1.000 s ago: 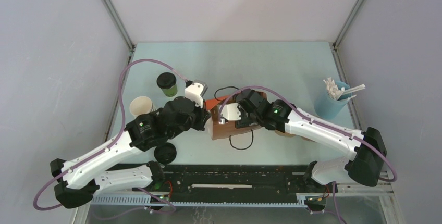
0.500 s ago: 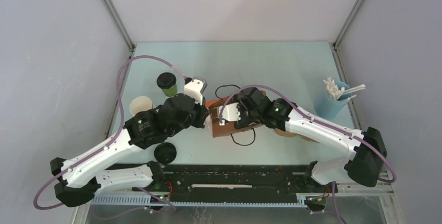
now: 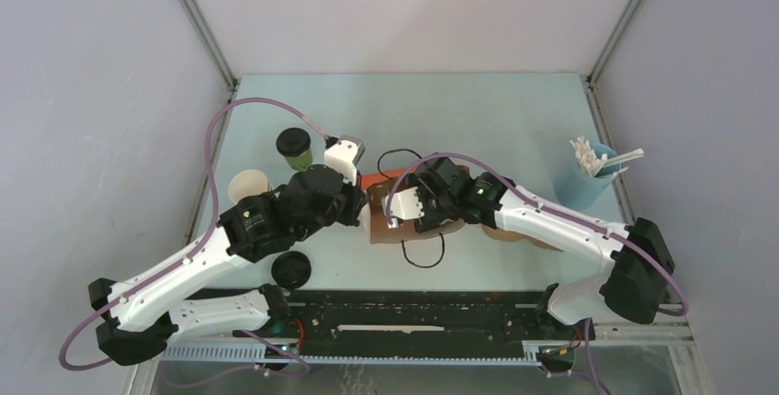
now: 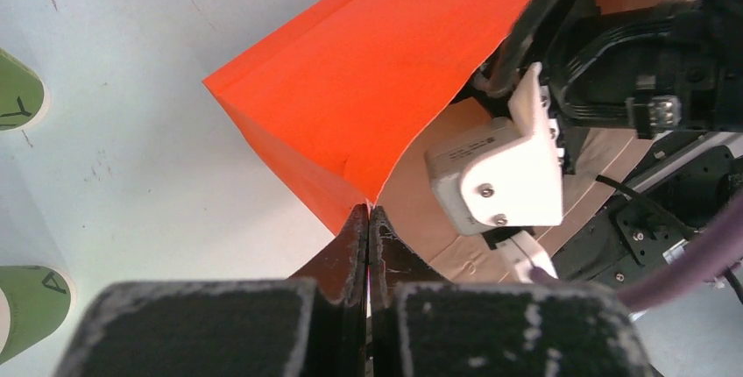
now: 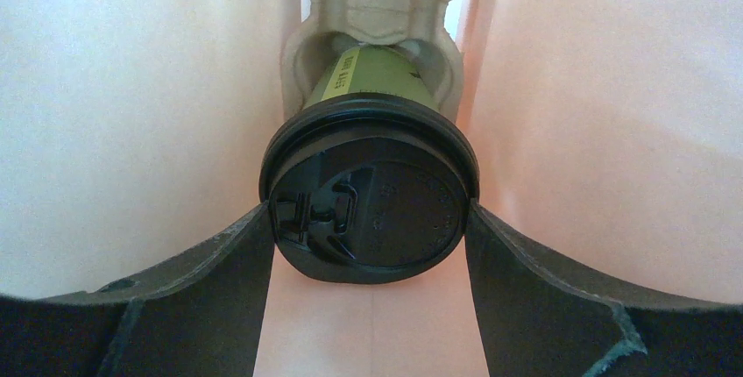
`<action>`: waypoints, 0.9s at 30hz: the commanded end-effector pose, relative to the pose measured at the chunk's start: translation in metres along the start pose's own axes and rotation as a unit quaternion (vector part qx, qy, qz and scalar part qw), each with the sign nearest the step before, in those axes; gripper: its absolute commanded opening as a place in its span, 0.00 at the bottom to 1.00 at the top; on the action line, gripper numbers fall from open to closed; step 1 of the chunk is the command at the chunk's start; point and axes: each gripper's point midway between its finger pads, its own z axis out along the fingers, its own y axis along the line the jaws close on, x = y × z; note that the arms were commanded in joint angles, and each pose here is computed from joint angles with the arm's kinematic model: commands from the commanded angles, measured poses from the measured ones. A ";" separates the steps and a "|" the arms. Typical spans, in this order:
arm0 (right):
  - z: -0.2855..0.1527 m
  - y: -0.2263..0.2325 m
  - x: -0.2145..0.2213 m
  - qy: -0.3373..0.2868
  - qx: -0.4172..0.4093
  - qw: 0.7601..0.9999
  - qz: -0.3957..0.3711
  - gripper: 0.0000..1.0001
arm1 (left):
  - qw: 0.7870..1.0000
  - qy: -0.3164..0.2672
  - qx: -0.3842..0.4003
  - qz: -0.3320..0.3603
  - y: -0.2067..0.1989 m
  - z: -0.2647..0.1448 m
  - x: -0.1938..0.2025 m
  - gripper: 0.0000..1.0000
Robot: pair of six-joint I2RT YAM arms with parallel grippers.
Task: Pack the takeout coffee
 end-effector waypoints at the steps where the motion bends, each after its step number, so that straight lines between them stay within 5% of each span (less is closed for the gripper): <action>1: 0.009 -0.006 0.006 0.020 0.026 0.999 -0.006 0.56 | 1.000 -0.026 0.007 -0.005 -0.004 -0.007 -0.021 0.00; 27: 0.003 -0.021 -0.011 0.017 0.064 0.998 0.018 0.58 | 0.998 0.001 0.012 -0.055 0.004 -0.010 -0.033 0.00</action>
